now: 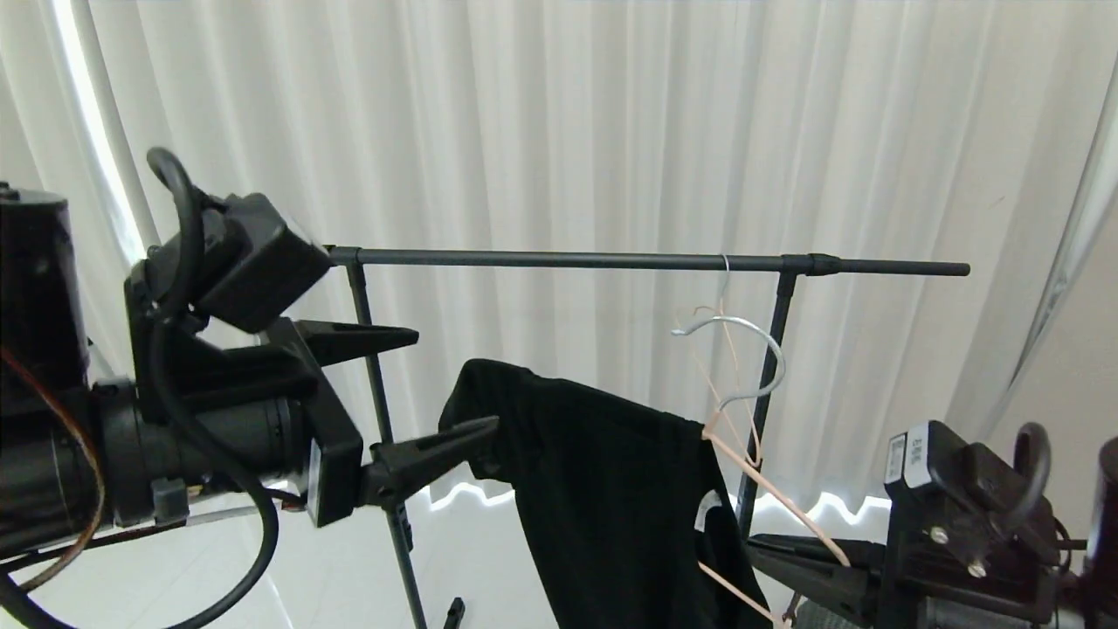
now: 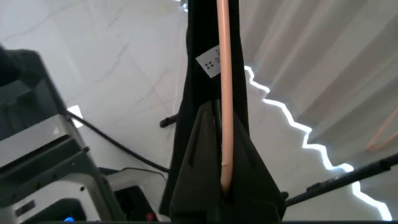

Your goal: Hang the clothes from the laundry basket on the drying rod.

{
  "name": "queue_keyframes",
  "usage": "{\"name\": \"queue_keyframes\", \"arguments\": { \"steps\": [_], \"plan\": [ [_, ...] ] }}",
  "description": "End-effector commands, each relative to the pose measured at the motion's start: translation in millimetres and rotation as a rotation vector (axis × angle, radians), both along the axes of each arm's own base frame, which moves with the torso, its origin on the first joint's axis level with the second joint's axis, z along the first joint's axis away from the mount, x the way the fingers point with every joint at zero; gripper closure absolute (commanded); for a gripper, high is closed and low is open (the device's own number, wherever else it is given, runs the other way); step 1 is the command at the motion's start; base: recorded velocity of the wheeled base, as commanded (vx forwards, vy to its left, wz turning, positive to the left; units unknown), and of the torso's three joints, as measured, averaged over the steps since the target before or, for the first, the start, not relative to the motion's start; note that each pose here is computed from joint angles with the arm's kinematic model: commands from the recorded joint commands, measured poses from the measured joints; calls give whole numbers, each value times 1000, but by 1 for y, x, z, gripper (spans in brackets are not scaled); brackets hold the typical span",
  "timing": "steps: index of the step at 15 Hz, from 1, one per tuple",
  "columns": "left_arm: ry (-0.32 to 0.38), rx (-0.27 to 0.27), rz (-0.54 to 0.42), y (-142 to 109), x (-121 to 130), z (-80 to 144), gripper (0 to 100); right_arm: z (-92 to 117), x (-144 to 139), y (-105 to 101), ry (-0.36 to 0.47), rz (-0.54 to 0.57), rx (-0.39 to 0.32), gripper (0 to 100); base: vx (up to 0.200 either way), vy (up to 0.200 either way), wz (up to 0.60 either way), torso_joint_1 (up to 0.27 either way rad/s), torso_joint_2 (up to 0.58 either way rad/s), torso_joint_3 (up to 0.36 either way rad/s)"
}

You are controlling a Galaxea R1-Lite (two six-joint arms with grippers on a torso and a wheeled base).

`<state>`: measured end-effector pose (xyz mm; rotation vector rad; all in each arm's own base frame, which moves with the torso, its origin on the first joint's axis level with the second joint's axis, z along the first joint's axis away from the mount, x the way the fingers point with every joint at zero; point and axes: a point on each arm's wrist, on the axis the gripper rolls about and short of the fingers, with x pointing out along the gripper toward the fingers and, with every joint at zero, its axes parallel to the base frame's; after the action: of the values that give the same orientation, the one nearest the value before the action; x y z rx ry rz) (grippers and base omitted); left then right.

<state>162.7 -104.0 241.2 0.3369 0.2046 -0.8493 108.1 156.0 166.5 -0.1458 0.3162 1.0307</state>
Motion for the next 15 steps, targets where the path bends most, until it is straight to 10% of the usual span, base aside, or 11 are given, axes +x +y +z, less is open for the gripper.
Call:
{"name": "queue_keyframes", "arguments": {
  "steps": [1, 6, 15],
  "plan": [
    [-6, 72, -121, 1, -6, -27, 0, 1, -16, -3, -13, 68, 15, 100, 0, 0, 0, 0, 0, 0],
    [-27, 92, -404, -21, -33, -36, 0, -18, -36, -3, -24, 189, -71, 100, 0, 0, 0, 0, 0, 0],
    [58, 153, -562, -38, -55, -64, 0, -23, -45, -5, -38, 277, -87, 100, 0, 0, 0, 0, 0, 0]
  ]
}}
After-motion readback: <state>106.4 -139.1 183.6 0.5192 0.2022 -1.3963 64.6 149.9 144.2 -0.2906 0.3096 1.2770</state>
